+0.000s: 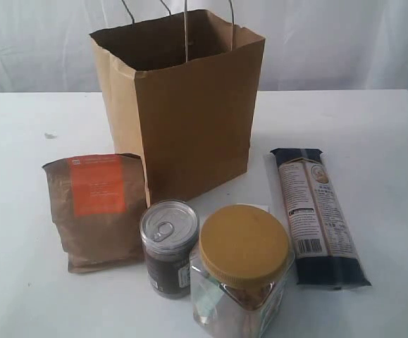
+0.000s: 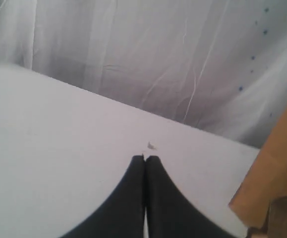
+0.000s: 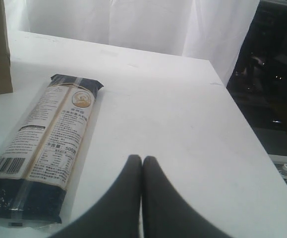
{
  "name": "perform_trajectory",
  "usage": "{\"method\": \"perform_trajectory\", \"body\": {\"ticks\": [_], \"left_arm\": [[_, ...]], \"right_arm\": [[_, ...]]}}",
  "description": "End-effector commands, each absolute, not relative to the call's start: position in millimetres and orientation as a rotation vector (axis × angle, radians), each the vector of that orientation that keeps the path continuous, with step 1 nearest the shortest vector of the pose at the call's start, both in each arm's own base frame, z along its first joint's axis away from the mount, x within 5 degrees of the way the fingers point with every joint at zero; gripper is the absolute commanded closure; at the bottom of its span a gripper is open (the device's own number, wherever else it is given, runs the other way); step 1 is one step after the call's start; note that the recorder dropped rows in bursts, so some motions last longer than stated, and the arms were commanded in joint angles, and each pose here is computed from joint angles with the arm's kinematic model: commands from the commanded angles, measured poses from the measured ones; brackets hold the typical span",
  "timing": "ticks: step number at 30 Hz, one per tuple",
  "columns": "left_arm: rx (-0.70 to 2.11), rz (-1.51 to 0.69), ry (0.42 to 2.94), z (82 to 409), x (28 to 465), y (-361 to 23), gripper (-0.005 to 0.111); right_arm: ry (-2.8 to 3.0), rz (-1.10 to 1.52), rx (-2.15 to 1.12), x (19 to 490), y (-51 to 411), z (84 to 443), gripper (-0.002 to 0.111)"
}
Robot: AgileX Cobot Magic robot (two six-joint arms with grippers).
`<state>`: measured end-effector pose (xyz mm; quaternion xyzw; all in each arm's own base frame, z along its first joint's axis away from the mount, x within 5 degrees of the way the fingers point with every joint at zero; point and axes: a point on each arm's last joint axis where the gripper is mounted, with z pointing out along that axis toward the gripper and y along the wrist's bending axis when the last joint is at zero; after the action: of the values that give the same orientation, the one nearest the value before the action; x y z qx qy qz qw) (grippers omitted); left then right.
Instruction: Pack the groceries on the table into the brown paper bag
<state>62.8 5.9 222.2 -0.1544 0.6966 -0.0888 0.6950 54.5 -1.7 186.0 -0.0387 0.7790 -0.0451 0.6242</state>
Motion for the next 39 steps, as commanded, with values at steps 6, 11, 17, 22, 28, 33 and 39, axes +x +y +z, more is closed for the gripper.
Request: {"method": "perform_trajectory", "body": {"ticks": [6,11,17,22,28,33,39], "left_arm": [[0.002,0.003,1.573,221.4,62.9,0.2,0.107],[0.048,0.053,1.609,218.1,62.8,0.6,0.107],[0.228,0.223,1.77,202.8,60.8,2.4,0.107],[0.231,0.211,1.801,179.7,62.1,1.9,0.107],[0.187,0.153,1.916,170.0,59.2,1.5,0.107],[0.144,0.114,1.79,181.2,62.5,0.0,0.107],[0.255,0.228,1.768,182.4,62.8,1.4,0.107]], "right_arm": [[1.772,-0.105,-0.092,54.6,-1.6,187.0,0.108],[1.772,-0.105,-0.092,54.6,-1.6,187.0,0.108],[1.772,-0.105,-0.092,54.6,-1.6,187.0,0.108],[1.772,-0.105,-0.092,54.6,-1.6,187.0,0.108],[1.772,-0.105,-0.092,54.6,-1.6,187.0,0.108],[1.772,-0.105,-0.092,54.6,-1.6,187.0,0.108],[1.772,-0.105,-0.092,54.6,-1.6,187.0,0.108]]}}
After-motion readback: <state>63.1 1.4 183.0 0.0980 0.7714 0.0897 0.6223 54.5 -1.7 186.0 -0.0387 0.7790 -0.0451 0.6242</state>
